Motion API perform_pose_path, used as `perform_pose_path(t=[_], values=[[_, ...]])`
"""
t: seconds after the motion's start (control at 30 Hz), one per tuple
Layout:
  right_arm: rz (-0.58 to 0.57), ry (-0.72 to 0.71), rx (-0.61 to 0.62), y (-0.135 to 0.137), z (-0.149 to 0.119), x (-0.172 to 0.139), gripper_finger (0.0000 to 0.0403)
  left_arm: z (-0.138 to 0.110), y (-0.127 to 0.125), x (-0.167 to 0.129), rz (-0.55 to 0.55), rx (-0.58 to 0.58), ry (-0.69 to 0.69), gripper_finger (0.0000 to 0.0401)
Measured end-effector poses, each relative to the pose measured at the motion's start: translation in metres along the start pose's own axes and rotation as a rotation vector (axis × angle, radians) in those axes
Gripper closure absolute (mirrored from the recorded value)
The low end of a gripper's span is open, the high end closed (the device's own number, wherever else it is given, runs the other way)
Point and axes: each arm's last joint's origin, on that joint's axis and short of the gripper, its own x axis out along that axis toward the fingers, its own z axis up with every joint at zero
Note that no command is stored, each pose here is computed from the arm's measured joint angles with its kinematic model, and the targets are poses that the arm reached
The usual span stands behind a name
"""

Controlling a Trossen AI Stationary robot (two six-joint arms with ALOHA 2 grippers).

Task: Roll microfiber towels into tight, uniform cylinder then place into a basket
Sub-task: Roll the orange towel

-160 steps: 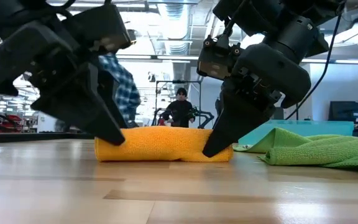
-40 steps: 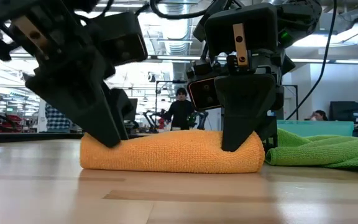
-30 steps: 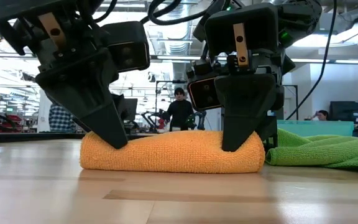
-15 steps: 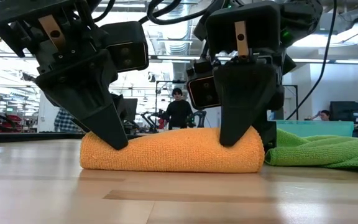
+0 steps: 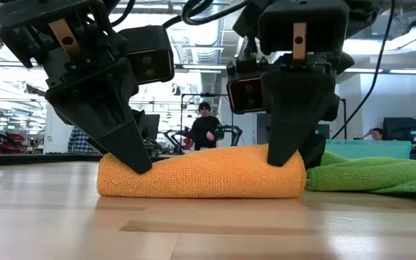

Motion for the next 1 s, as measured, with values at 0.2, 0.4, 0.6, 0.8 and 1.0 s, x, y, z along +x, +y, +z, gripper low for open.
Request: perform_pose_path(t=[0.2, 0.4, 0.6, 0.8, 1.0], values=[[-0.018, -0.008, -0.007, -0.001, -0.001, 0.003, 0.0252, 0.000, 0.000, 0.000, -0.001, 0.000, 0.000, 0.0253], [-0.038, -0.048, -0.036, 0.002, 0.001, 0.000, 0.0251, 0.000, 0.000, 0.000, -0.002, 0.000, -0.001, 0.0253], [-0.079, -0.026, -0.046, 0.002, -0.003, 0.000, 0.0257, 0.000, 0.000, 0.000, -0.004, -0.007, -0.005, 0.0253], [-0.091, -0.013, -0.056, 0.004, -0.005, -0.006, 0.0255, 0.002, -0.001, 0.000, -0.011, -0.040, -0.018, 0.0253], [-0.127, -0.059, -0.085, 0.015, -0.005, -0.025, 0.0257, 0.003, 0.000, 0.000, -0.012, -0.088, -0.019, 0.0253]])
